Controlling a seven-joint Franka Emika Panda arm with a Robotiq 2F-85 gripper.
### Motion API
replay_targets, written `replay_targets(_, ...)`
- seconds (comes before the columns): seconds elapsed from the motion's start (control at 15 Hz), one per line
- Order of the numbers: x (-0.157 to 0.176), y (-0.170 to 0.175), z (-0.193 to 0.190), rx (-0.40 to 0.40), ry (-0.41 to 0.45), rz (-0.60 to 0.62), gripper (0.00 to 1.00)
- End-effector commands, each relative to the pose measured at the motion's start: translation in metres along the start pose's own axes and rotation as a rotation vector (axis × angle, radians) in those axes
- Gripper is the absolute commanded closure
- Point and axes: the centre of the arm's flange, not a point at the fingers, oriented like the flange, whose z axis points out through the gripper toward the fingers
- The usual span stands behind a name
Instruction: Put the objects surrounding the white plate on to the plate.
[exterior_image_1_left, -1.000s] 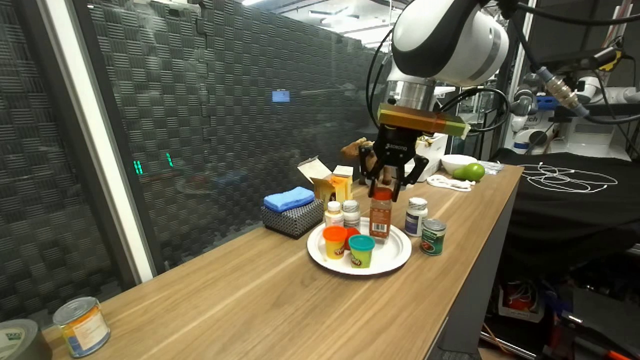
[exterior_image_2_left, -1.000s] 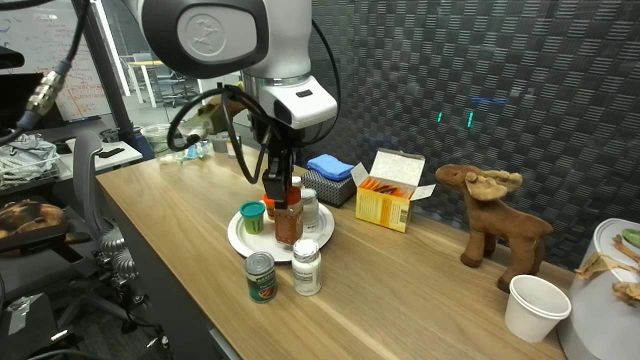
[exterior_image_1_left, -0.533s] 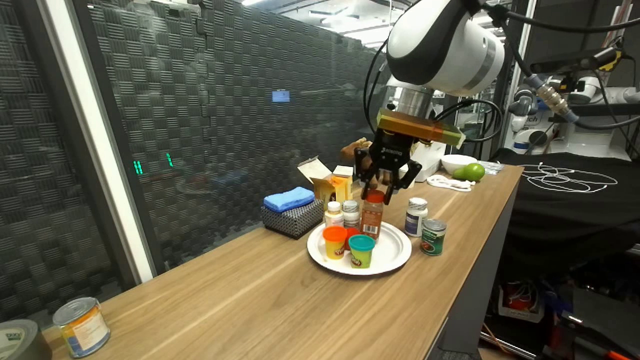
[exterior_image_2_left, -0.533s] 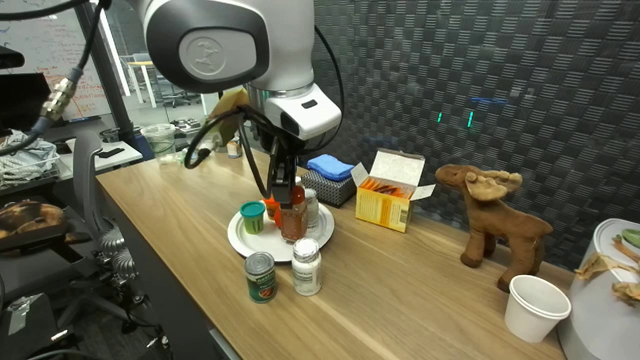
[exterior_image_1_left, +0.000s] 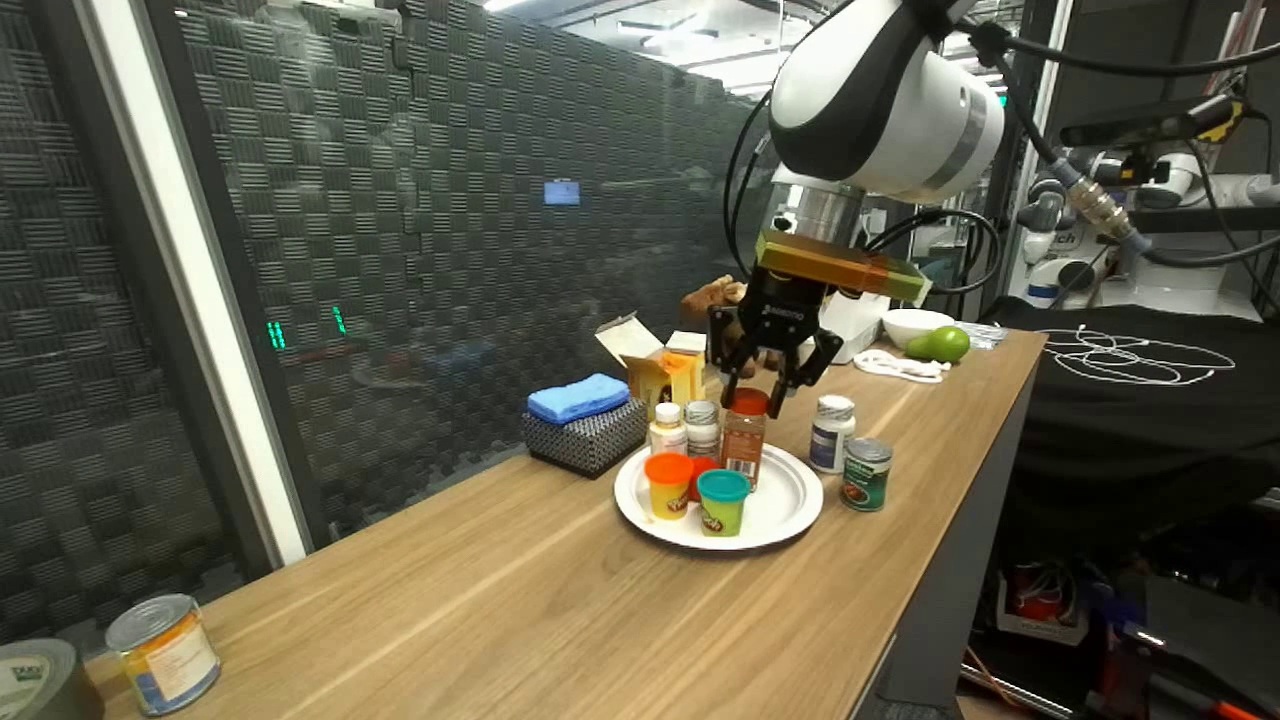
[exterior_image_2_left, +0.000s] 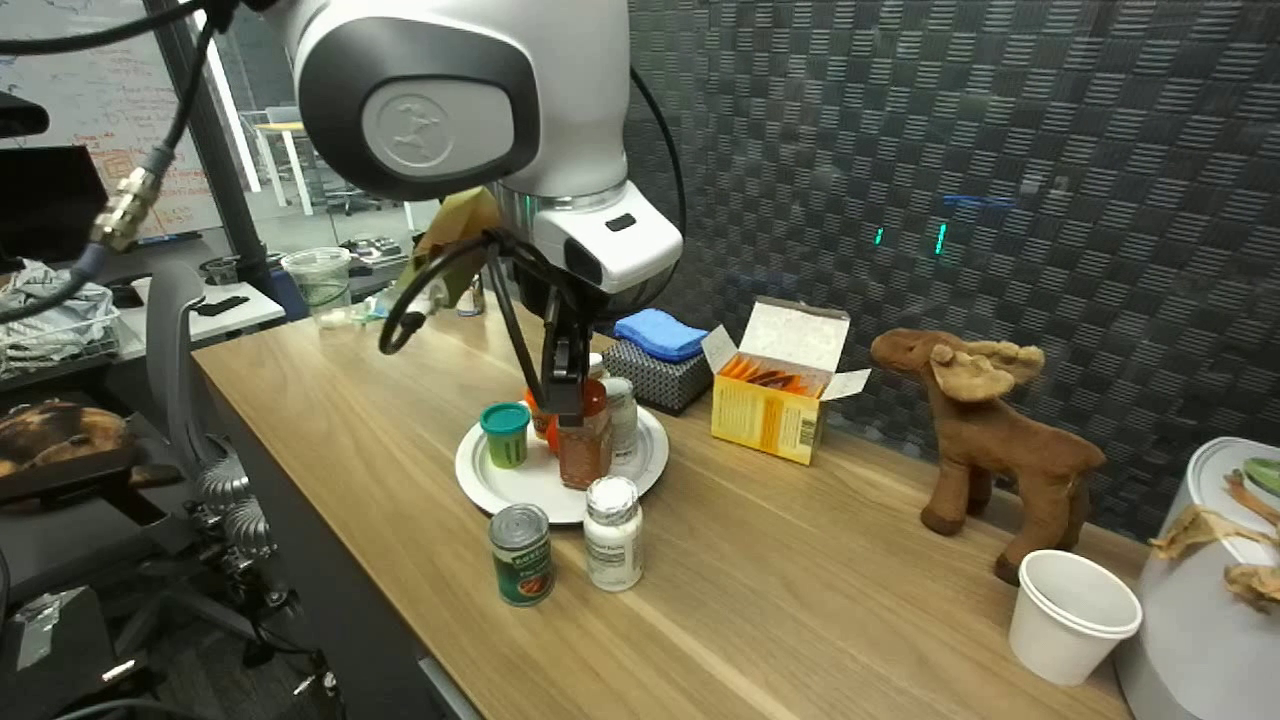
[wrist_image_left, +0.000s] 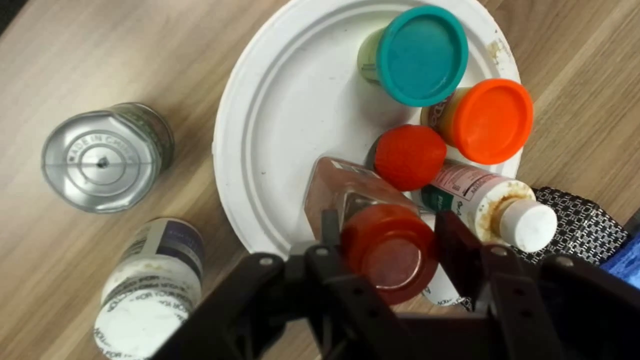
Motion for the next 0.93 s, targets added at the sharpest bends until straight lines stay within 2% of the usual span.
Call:
replay_targets(0.0,-0.004,0.0,-0.014,0.021,0.033,-0.01,0.18)
replay_targets(0.13,-0.002,0.0,-0.031,0.046,0.077,0.022,0.02)
replay_targets(0.2,0.001,0.002,-0.042,0.059,0.115,0.043,0.0)
replay_targets(0.4,0.015,0.018,-0.076,0.084,0.201,0.129,0.0)
replay_targets(0.53,0.027,0.033,-0.086,0.064,0.236,0.172,0.0)
replay_targets(0.67,0.04,0.048,-0.09,0.022,0.249,0.217,0.0)
replay_targets(0.87,0.055,0.068,-0.081,-0.03,0.22,0.271,0.0)
